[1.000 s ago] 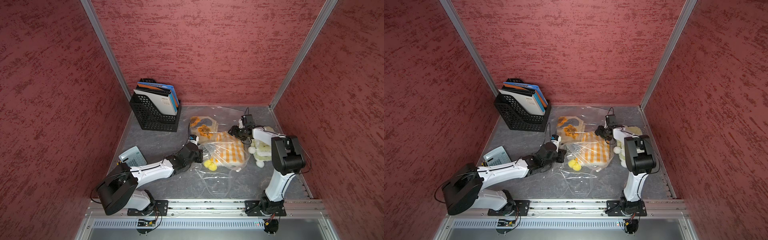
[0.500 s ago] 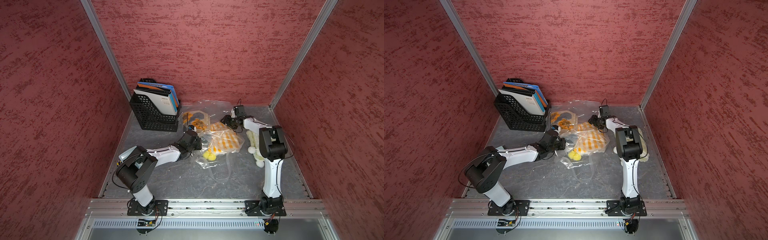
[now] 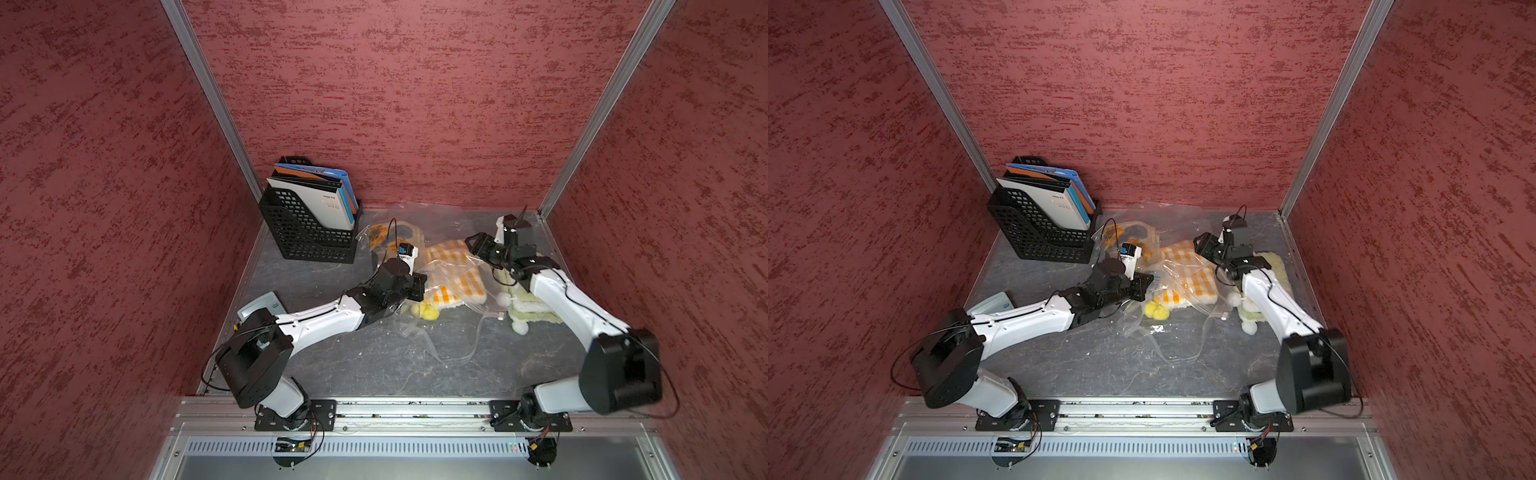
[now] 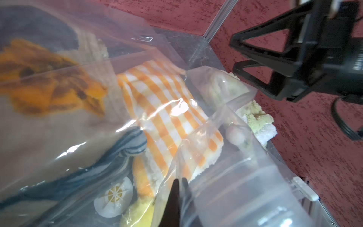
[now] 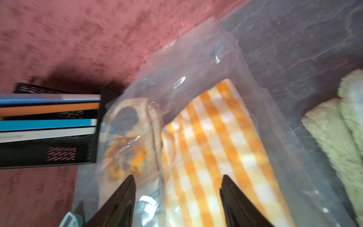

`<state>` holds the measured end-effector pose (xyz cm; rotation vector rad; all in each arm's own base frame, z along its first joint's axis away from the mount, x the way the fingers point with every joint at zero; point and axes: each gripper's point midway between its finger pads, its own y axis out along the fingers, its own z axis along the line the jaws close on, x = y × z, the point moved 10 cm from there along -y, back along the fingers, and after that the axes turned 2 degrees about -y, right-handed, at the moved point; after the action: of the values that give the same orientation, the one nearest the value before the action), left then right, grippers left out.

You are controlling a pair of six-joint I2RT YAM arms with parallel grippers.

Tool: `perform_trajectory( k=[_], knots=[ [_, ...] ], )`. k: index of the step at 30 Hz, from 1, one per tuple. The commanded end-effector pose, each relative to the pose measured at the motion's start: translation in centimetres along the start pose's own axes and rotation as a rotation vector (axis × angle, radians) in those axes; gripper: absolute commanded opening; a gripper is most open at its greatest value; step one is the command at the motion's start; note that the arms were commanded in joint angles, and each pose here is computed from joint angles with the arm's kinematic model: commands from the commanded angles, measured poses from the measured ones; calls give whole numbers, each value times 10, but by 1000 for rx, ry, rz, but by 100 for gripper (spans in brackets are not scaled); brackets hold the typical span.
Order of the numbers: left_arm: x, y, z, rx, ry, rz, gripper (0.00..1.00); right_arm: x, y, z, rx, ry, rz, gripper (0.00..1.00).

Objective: Take the blanket out of the vacuum bag
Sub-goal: Adjust the vacuum bag at the center of the board, then take out the blanket from the vacuum bag.

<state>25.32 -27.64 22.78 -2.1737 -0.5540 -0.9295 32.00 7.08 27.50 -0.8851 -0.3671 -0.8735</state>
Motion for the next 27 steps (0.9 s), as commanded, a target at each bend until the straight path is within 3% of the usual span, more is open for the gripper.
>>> perform_trajectory(
  k=[1,4,9,11,14,19,24,27],
  knots=[
    [-4,-5,-12,-34,42,-16,0,-25,-29,-4,33,82,9,64],
    [-10,-4,-17,-30,39,-18,0,-51,-53,-8,95,142,43,55],
    [-9,-3,-18,-12,0,-58,0,-93,-69,-7,165,181,162,29],
    [-5,-2,-19,17,-9,-72,0,-107,-75,-8,177,197,188,14],
    [0,-1,-20,27,-13,-94,0,-120,-86,-9,187,203,203,8],
    [5,5,-25,14,-23,-93,0,-149,-66,-16,197,290,242,7],
    [5,7,-31,-9,-20,-84,0,-169,-36,-5,144,302,173,16],
    [6,8,-33,-16,-21,-86,0,-177,-16,-10,128,385,108,29]
  ],
)
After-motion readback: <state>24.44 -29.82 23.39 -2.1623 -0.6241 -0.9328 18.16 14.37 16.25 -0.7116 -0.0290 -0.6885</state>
